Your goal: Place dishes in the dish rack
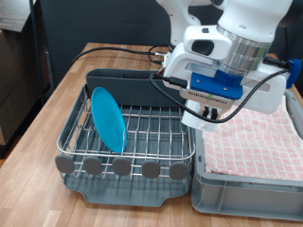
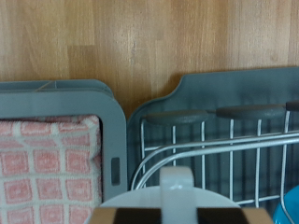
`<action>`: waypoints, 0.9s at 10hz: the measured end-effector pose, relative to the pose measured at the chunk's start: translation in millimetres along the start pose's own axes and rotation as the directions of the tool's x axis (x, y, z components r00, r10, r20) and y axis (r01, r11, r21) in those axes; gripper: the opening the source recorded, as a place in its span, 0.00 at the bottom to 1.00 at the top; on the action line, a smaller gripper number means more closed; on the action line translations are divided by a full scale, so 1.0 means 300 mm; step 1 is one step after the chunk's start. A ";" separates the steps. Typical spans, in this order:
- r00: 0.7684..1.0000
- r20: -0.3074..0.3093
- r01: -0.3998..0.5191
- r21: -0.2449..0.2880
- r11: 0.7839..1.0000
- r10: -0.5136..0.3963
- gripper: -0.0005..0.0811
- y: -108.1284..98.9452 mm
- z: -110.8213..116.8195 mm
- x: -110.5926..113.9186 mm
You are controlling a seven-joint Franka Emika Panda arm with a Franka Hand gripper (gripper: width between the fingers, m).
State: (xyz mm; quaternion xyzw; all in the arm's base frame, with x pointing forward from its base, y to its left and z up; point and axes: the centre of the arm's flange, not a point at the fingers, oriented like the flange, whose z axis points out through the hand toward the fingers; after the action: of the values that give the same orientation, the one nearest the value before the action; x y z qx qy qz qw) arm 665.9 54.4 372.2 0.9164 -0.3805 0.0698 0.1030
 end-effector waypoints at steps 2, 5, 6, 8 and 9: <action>1.000 -0.003 0.007 0.008 1.000 -0.007 0.09 -0.012 0.037 0.028; 1.000 -0.006 0.018 0.018 1.000 -0.018 0.09 -0.029 0.095 0.077; 1.000 -0.017 0.017 0.027 0.999 -0.016 0.09 -0.037 0.107 0.090; 1.000 -0.019 0.013 0.036 0.999 -0.012 0.09 -0.047 0.127 0.107; 1.000 -0.009 0.014 0.037 0.999 -0.013 0.09 -0.051 0.137 0.113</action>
State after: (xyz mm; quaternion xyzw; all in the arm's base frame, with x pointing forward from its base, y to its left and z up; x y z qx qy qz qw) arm 702.5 31.8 337.3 0.9204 -0.3725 0.0801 0.0882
